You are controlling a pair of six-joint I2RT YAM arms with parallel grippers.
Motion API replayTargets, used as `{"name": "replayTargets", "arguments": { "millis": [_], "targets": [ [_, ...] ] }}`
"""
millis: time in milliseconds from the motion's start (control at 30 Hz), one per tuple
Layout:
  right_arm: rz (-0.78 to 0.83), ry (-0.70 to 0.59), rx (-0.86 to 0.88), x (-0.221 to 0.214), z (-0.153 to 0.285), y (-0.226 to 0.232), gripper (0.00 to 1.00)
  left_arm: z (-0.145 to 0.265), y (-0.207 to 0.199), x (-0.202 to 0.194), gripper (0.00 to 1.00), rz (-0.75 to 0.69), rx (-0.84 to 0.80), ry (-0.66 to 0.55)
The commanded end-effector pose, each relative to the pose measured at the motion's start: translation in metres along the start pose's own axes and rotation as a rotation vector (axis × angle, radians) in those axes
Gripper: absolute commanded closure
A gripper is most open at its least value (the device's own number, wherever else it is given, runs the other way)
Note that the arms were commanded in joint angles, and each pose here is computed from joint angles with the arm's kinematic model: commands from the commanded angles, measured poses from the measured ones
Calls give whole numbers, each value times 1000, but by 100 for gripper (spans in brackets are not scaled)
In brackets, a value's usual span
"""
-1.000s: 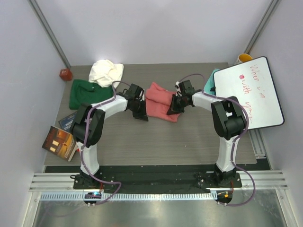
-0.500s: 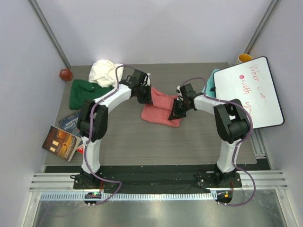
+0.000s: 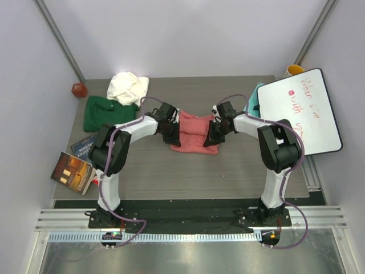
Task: Fold and stack the t-shirts
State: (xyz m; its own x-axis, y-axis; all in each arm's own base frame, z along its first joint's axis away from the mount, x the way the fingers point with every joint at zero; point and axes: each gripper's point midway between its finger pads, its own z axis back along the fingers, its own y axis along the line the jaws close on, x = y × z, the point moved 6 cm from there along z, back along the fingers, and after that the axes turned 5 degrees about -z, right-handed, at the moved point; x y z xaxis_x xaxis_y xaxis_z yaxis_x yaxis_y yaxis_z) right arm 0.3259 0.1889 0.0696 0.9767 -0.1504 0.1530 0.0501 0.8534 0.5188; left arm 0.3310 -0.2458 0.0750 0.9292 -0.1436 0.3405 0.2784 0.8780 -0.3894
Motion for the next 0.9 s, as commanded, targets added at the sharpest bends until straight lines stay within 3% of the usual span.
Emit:
{"name": "replayTargets", "arguments": {
  "millis": [0,400,733,867],
  "targets": [
    [-22,165,-141,-45,1,-31,99,-2,6,-52,100,-1,63,128],
    [-5,292,-189,-105,26,-26,99,40,-9,-105,100,-2,86,310],
    [50,265,-125,-91,32,3,98,51,-3,-102,100,-70,165,313],
    [110,183,-96,-69,51,24,75,55,-1,-95,100,-101,197,309]
  ]
}}
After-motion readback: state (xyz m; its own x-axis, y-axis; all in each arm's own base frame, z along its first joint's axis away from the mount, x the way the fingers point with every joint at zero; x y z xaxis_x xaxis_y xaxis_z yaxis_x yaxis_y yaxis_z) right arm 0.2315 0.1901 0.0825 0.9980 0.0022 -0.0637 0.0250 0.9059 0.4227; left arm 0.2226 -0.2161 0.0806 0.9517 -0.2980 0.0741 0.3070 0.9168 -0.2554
